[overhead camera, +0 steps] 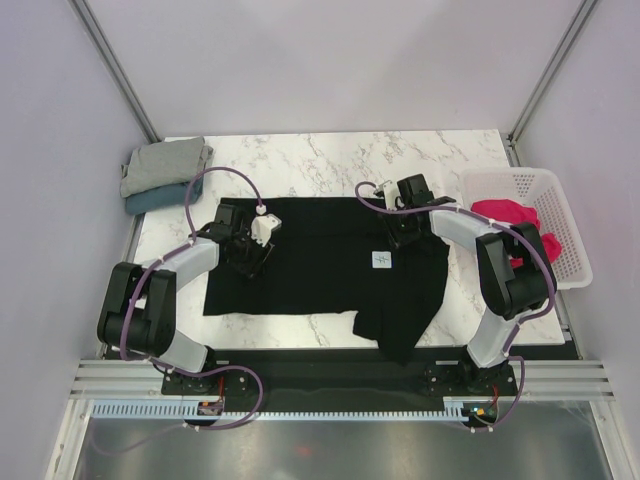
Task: Fold and stack the t-shirts
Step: Fold the tshirt
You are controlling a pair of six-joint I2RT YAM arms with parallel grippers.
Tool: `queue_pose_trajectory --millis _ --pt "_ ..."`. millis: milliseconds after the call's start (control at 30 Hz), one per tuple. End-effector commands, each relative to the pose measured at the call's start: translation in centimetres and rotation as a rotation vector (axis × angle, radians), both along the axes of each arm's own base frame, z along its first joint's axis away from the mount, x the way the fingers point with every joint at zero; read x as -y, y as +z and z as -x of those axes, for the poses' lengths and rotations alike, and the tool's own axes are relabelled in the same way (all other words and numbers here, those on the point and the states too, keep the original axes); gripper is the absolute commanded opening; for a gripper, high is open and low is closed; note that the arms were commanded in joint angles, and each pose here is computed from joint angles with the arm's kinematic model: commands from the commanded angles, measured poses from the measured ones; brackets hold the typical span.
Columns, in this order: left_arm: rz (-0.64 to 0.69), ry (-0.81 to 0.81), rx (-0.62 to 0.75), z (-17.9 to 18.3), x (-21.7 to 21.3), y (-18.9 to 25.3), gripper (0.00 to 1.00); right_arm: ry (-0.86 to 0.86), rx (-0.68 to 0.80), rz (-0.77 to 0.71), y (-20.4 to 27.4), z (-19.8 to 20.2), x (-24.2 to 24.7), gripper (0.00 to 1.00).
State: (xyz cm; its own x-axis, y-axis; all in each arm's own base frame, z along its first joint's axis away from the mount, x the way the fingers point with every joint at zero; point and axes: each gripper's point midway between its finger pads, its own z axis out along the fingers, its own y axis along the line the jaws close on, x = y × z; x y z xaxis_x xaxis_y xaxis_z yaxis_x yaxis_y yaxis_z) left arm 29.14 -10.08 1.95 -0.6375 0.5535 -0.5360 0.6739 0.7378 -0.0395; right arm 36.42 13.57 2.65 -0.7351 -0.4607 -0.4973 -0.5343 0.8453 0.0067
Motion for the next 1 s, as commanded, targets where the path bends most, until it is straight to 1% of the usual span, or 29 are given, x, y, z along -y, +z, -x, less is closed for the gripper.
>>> queue_pose_trajectory --millis 0,233,433,667,867,967 --pt "0.027 0.008 0.003 -0.2 0.6 -0.2 0.51 -0.016 0.089 0.016 1.7 -2.9 0.2 0.41" --pt "0.023 0.011 -0.006 -0.1 0.5 -0.5 0.51 -0.019 0.131 0.006 2.7 -4.4 -0.2 0.41" --pt "0.023 0.011 -0.006 -0.1 0.5 -0.5 0.51 0.006 0.111 -0.038 2.8 -3.4 -0.9 0.41" --pt "0.025 0.014 -0.011 -0.1 0.5 -0.6 0.51 0.041 0.135 -0.087 4.2 -2.4 -1.5 0.41" --pt "0.025 0.016 -0.008 -0.2 0.5 -0.5 0.51 0.097 0.087 -0.162 4.1 -0.7 -2.8 0.41" --pt "0.023 0.015 -0.006 -0.2 0.5 -0.5 0.51 0.111 0.064 -0.167 3.6 -0.3 -3.1 0.41"
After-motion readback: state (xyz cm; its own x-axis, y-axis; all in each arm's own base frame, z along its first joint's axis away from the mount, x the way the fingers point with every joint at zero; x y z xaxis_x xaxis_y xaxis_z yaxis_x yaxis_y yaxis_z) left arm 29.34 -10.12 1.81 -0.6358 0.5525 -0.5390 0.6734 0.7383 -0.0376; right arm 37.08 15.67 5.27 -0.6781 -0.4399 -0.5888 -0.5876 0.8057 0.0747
